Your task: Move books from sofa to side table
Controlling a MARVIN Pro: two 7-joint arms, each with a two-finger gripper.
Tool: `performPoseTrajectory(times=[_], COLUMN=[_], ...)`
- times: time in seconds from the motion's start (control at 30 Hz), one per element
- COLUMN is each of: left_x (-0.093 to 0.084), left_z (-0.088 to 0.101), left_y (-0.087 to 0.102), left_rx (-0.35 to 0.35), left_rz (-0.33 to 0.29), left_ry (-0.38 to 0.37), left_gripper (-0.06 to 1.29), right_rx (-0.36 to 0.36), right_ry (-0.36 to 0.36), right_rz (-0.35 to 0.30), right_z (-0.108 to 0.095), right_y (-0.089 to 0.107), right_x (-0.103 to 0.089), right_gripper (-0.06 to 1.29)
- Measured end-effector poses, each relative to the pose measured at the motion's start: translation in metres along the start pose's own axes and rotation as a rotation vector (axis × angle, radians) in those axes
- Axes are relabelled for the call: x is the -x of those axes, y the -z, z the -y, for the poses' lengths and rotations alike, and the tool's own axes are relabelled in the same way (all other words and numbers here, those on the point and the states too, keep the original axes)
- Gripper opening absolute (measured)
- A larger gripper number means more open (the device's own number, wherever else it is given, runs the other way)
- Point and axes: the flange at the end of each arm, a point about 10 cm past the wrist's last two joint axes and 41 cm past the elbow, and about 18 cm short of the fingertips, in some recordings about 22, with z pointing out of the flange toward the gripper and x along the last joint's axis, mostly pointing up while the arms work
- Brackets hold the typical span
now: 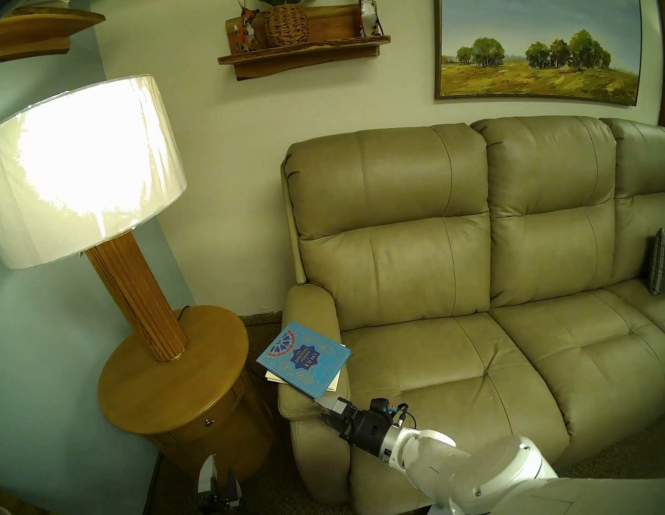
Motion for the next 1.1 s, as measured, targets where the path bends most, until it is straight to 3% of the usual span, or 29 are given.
performPoseTrajectory(times=[0.5,1.1], left_x=[0.0,0.0], left_z=[0.0,0.0], left_y=[0.0,0.0], left_rx=[0.0,0.0], left_rz=[0.0,0.0], left_ry=[0.0,-0.001], left_gripper=[1.22,1.22], right_rx=[0.053,0.074], right_ry=[-0.026,-0.086], right_rz=[-0.054,-0.049], right_z=[0.011,0.019], right_y=[-0.023,-0.044], right_x=[-0.021,-0.023], right_gripper=[1.23,1.23])
